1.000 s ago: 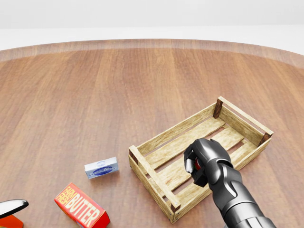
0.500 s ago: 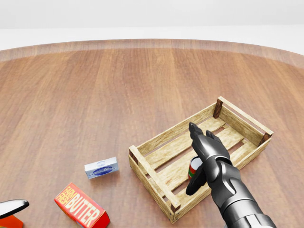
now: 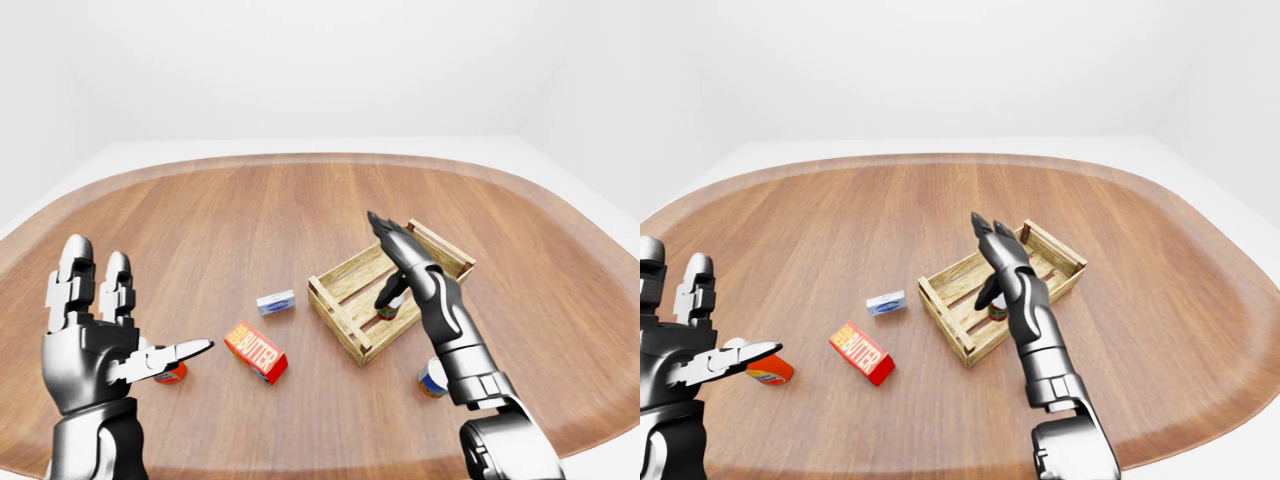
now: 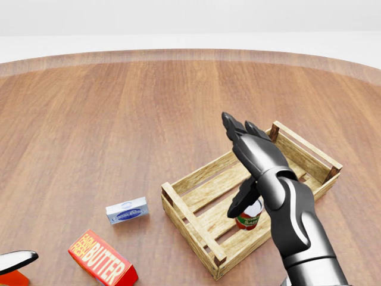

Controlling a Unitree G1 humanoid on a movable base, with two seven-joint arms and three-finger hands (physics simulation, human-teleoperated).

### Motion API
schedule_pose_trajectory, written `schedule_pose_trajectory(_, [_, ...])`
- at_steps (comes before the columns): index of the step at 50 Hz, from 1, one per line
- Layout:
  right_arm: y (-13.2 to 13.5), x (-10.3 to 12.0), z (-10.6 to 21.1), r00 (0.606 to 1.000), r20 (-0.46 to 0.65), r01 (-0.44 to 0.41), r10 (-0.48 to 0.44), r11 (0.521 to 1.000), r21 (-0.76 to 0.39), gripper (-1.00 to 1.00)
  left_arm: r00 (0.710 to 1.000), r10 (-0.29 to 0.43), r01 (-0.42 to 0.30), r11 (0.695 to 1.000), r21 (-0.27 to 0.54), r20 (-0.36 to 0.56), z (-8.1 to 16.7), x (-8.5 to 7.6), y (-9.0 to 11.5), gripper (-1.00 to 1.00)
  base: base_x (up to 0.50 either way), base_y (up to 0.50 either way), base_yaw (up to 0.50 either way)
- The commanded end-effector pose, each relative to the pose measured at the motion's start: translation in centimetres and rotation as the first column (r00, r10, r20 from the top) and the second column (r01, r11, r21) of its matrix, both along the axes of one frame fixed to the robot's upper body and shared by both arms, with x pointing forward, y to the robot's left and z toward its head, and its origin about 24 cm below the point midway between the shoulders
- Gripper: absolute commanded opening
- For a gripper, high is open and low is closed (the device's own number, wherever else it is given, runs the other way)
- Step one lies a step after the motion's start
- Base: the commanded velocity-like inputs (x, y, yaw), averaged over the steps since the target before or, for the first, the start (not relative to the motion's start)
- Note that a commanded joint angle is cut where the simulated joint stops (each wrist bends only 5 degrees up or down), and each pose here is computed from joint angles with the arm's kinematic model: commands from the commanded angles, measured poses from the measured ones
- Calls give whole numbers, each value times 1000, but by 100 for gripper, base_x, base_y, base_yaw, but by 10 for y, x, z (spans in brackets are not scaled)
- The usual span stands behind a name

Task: Pick up the tomato sauce, and put it in the wooden tray.

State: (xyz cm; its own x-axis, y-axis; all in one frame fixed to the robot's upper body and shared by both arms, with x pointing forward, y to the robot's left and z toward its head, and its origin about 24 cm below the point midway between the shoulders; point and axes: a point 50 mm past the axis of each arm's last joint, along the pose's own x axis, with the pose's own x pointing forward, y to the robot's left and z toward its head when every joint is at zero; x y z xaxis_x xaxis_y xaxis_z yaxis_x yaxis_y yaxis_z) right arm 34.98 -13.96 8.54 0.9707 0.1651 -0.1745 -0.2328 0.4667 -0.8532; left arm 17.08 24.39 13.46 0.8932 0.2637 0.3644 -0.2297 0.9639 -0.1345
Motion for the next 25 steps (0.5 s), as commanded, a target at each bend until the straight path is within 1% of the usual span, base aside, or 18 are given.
schedule_pose_trajectory(1, [5, -22, 53, 985, 147, -89, 94, 995, -37, 100, 1000, 1, -1, 1000, -1, -2, 0, 0, 0, 95, 0, 0, 0])
schedule_pose_trajectory(4, [5, -26, 60, 981, 166, -94, 100, 995, -44, 100, 1000, 2, -2, 1000, -1, -2, 0, 0, 0, 95, 0, 0, 0])
schedule_pose_trajectory(6, [2, -32, 71, 975, 191, -102, 111, 993, -57, 100, 1000, 3, -3, 1000, -1, -2, 0, 0, 1, 95, 0, 0, 0])
schedule_pose_trajectory(11, [-8, -38, 83, 968, 230, -87, 100, 994, -62, 100, 1000, 1, -1, 1000, -2, -6, -1, 1, 0, 95, 0, 0, 0])
schedule_pose_trajectory(14, [-9, -44, 88, 962, 252, -91, 102, 994, -57, 100, 1000, 1, -1, 1000, -1, -9, -2, 1, 0, 95, 0, 0, 0])
schedule_pose_trajectory(16, [-10, -49, 93, 954, 283, -96, 102, 995, -33, 100, 1000, 2, -2, 1000, -1, -10, -2, 1, 0, 95, 0, 0, 0])
schedule_pose_trajectory(18, [-10, -55, 99, 940, 328, -106, 98, 994, 6, 100, 1000, 2, -2, 1000, -1, -10, -2, 1, 0, 95, 0, 0, 0])
schedule_pose_trajectory(19, [-10, -60, 104, 927, 362, -122, 96, 991, 49, 100, 1000, 3, -3, 1000, -1, -7, -1, 1, 0, 95, 0, 0, 0])
schedule_pose_trajectory(21, [-11, -77, 114, 885, 462, -167, 65, 969, 183, 100, 1000, 5, -5, 1000, -2, -5, -1, 0, 1, 95, 0, 0, 0])
schedule_pose_trajectory(22, [-11, -78, 115, 880, 469, -176, 70, 967, 185, 100, 1000, 5, -5, 1000, -2, -5, -1, 0, 1, 95, 0, 0, 0])
schedule_pose_trajectory(23, [-12, -95, 121, 845, 533, -225, 34, 928, 297, 100, 1000, 4, -4, 1000, -2, -4, -1, 0, 1, 95, 0, 0, 0])
schedule_pose_trajectory(24, [-11, -103, 122, 828, 560, -255, 22, 905, 341, 100, 1000, 3, -3, 1000, -1, -4, -1, 0, 1, 95, 0, 0, 0])
schedule_pose_trajectory(25, [-10, -111, 121, 819, 573, -279, 15, 884, 376, 100, 1000, 3, -3, 1000, 0, -4, -1, 0, 1, 95, 0, 0, 0])
